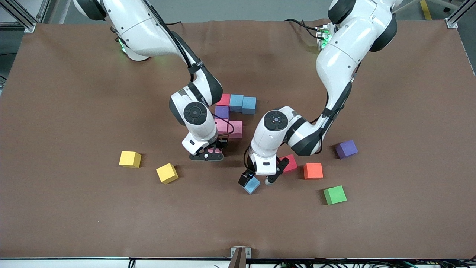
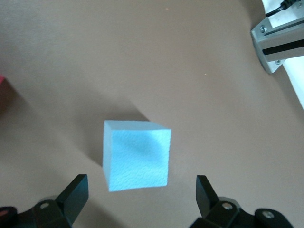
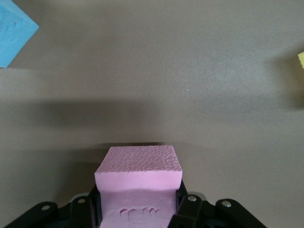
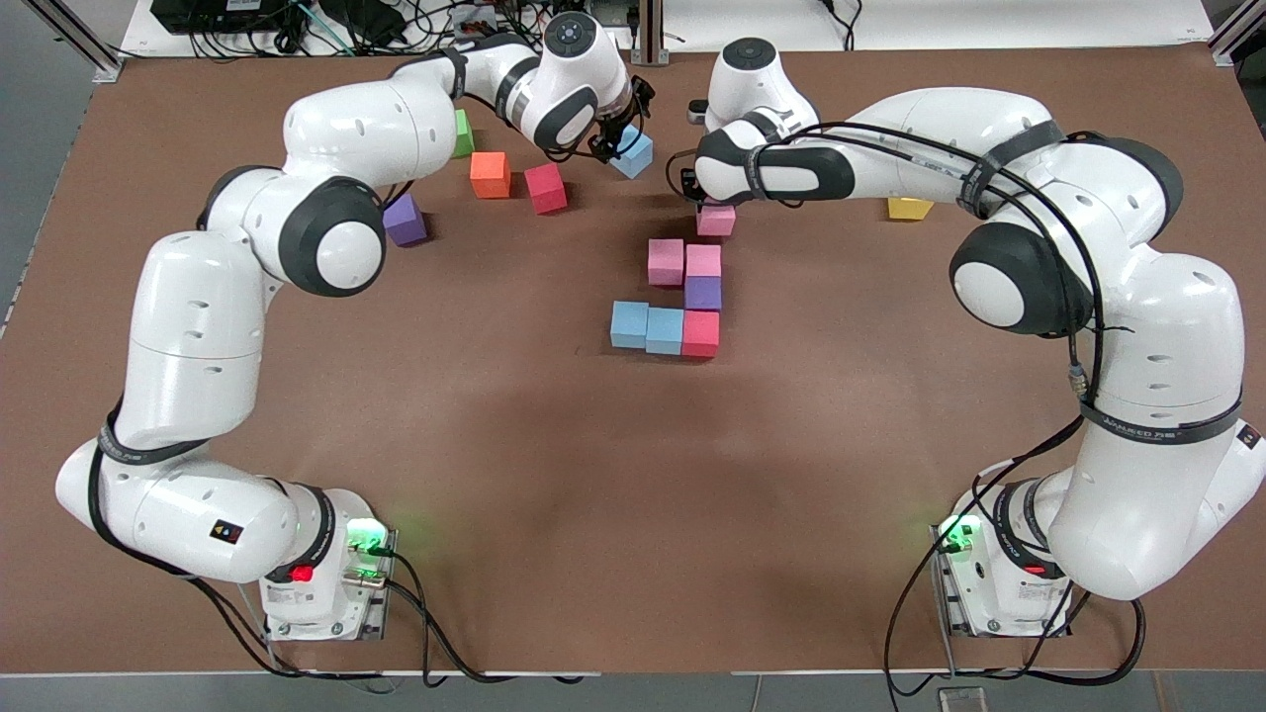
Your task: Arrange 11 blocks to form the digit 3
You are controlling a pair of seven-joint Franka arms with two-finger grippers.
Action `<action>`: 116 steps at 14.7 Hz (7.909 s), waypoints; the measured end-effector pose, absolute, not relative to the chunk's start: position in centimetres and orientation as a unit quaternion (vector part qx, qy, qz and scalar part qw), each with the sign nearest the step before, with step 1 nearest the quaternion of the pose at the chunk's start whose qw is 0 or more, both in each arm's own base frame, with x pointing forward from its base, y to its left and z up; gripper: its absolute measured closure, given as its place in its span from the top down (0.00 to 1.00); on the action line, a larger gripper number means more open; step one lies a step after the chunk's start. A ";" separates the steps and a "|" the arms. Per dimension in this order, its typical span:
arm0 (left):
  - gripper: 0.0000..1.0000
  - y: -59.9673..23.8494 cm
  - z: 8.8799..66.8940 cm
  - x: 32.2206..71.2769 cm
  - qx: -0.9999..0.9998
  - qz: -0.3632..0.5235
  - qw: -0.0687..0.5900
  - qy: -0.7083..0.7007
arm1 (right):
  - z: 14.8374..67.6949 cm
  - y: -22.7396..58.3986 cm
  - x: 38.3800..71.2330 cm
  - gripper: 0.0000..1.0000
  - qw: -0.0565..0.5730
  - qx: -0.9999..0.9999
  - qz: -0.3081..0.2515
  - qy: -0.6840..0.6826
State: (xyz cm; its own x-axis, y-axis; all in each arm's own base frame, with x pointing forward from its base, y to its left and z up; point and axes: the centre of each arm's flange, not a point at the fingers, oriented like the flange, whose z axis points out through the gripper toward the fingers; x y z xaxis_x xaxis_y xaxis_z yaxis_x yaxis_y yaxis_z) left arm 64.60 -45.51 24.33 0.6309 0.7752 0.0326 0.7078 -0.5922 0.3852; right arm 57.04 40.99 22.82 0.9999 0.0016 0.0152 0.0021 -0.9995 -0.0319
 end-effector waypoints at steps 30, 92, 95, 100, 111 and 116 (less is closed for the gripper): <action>0.59 -43.6 20.7 66.2 0.881 0.063 0.156 0.443 | 21.4 43.0 54.9 1.00 0.016 -0.999 0.014 0.028; 1.00 -47.1 27.5 50.1 0.730 0.039 0.039 0.681 | 21.6 40.6 62.4 0.53 0.023 -0.999 -0.012 -0.033; 1.00 -45.5 29.3 51.3 0.733 0.036 0.042 0.678 | 21.6 40.8 62.3 0.53 0.018 -0.999 -0.001 -0.032; 1.00 -39.7 30.4 55.7 0.762 0.040 0.038 0.645 | 21.5 41.6 61.5 0.53 0.010 -1.000 0.015 -0.026; 1.00 -33.7 28.2 60.0 0.919 0.032 0.013 0.392 | 21.5 43.9 59.8 0.53 0.007 -1.000 0.018 -0.024; 1.00 -33.5 27.0 61.4 0.961 0.029 0.013 0.274 | 21.5 44.0 59.8 0.53 0.007 -0.999 0.019 -0.036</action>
